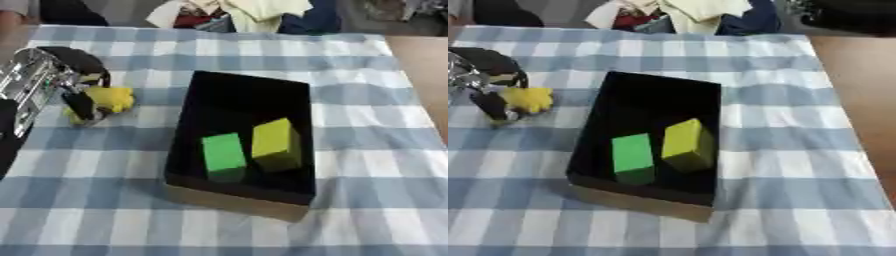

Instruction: Pick up objects on the table and place them in the box.

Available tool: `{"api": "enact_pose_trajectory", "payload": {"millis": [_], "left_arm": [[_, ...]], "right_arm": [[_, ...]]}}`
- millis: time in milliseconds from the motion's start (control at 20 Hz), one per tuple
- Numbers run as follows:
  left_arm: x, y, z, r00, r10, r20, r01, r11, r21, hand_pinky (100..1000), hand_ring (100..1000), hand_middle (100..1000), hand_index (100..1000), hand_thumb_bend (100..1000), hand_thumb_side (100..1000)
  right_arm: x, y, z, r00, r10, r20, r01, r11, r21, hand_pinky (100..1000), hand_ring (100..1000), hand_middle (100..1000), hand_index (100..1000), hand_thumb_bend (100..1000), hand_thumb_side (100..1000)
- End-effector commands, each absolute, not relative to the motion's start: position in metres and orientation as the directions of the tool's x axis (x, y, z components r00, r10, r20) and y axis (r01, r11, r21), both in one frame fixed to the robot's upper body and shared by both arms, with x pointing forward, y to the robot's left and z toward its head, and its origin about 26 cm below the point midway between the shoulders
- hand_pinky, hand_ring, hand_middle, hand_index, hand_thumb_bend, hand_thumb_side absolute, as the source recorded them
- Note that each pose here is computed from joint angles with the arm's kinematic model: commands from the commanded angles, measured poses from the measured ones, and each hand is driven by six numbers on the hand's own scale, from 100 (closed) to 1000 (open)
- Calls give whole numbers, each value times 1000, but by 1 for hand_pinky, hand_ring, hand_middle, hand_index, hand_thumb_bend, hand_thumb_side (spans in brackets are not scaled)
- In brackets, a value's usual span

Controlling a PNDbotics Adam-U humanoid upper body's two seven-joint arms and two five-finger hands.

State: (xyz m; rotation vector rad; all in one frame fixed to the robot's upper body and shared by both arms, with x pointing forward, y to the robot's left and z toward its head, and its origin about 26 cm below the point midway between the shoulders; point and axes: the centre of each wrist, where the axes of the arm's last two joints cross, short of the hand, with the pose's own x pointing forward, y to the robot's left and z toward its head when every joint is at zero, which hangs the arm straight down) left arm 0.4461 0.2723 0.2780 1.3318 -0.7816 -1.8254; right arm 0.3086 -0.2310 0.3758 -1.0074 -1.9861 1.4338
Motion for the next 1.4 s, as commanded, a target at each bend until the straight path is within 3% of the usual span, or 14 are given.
{"api": "enact_pose_trajectory", "payload": {"millis": [50, 150, 250, 350, 550, 1400], "left_arm": [[445, 276, 288, -168, -831, -530, 147, -553, 820, 693, 742, 567, 731, 211, 348], [444, 275, 288, -170, -822, -544, 117, -565, 817, 639, 708, 528, 697, 240, 293], [443, 275, 289, -164, -814, -558, 82, -575, 814, 589, 662, 485, 644, 164, 212], [442, 275, 289, -153, -812, -563, 47, -575, 816, 572, 643, 473, 626, 100, 198], [444, 276, 287, -159, -821, -548, 25, -558, 830, 554, 633, 497, 640, 100, 160], [415, 251, 336, -177, -877, -448, -115, -433, 894, 461, 589, 492, 624, 100, 266]], "right_arm": [[302, -233, 384, -611, 790, -49, 313, 184, -932, 978, 955, 849, 924, 146, 1000], [302, -233, 383, -612, 789, -48, 313, 186, -931, 978, 955, 848, 922, 145, 1000], [302, -233, 383, -612, 790, -48, 315, 188, -930, 978, 955, 848, 920, 145, 1000], [302, -234, 383, -611, 790, -47, 316, 189, -930, 978, 955, 848, 921, 144, 1000], [303, -234, 382, -610, 791, -43, 313, 191, -930, 977, 955, 847, 921, 146, 1000], [306, -236, 376, -600, 800, -27, 304, 197, -932, 977, 955, 846, 919, 144, 1000]]}}
